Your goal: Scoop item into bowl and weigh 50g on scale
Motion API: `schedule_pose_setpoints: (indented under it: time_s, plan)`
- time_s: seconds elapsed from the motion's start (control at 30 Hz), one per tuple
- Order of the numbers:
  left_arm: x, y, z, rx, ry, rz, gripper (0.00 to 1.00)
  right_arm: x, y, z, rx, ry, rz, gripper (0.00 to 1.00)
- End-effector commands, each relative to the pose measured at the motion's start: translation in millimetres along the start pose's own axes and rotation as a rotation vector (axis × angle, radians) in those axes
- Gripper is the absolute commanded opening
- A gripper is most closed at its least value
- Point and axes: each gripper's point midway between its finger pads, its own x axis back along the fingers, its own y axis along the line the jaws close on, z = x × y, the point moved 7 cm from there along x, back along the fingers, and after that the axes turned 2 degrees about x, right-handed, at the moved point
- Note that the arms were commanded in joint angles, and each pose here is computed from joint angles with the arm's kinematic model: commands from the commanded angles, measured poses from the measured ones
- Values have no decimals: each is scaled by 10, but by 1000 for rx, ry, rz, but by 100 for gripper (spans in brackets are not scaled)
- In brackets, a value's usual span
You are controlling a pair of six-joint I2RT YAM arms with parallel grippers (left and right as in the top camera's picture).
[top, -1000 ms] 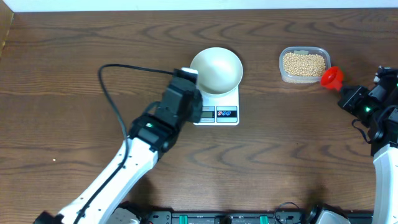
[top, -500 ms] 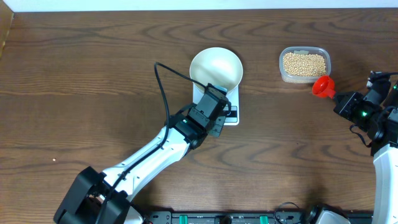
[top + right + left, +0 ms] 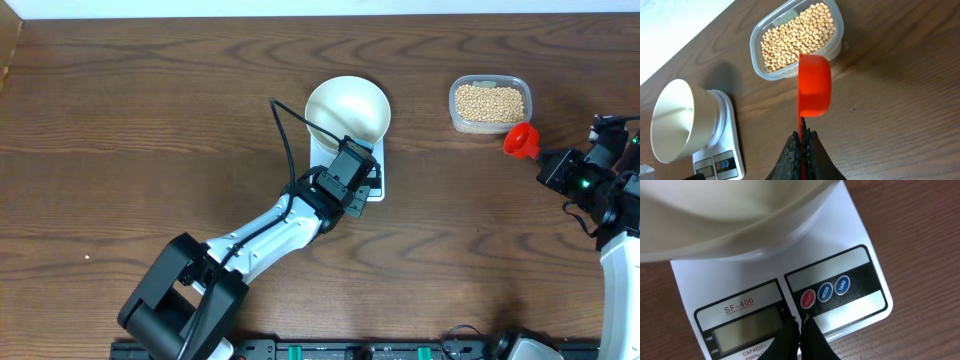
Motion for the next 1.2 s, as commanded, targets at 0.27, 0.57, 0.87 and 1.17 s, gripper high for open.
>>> schedule_pose_setpoints:
  time_s: [0.27, 0.57, 0.87, 1.17]
  plan:
    - [-96, -36, 16, 11, -6, 4, 7, 31, 14, -60, 36, -17, 3, 1]
    - [-119, -48, -4, 13, -20, 8, 7, 30, 14, -60, 36, -17, 4, 1]
    - [-261, -51, 98, 3, 22, -3, 7, 31, 14, -59, 43, -16, 3, 1]
    - [-273, -58, 84, 5, 12, 0, 8, 30, 13, -58, 44, -16, 4, 1]
